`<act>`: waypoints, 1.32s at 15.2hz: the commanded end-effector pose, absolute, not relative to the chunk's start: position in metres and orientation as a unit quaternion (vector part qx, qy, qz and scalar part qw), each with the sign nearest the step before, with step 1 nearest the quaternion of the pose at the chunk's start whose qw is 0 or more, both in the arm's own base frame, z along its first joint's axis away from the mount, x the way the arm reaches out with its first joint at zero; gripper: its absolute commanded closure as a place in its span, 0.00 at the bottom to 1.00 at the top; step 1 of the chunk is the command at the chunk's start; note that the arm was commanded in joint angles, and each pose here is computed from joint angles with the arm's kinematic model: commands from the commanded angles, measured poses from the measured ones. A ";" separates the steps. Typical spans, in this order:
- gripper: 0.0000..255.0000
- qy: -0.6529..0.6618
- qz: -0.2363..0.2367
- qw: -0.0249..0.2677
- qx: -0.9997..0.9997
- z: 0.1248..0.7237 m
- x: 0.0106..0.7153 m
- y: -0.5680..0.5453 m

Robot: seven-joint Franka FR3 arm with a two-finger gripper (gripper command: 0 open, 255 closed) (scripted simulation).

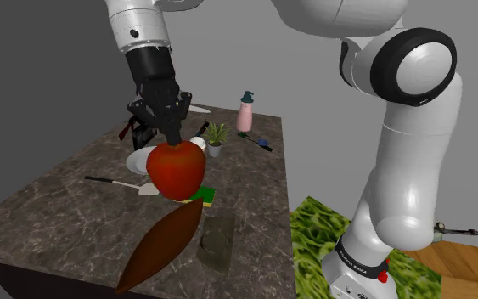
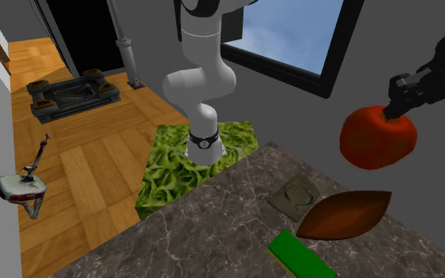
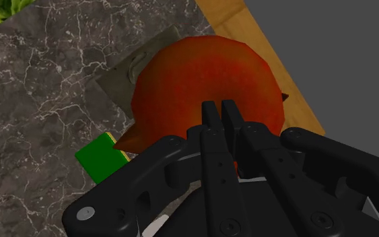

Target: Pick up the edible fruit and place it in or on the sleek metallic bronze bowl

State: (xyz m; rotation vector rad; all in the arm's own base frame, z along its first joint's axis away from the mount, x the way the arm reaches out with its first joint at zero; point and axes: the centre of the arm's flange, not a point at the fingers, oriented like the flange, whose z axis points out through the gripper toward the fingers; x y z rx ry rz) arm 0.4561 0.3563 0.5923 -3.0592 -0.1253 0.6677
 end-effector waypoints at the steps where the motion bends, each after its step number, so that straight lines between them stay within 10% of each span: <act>1: 1.00 -0.039 0.213 0.004 -0.976 0.603 0.475 0.372; 20: 1.00 -0.039 0.213 0.004 -0.976 0.510 0.480 0.376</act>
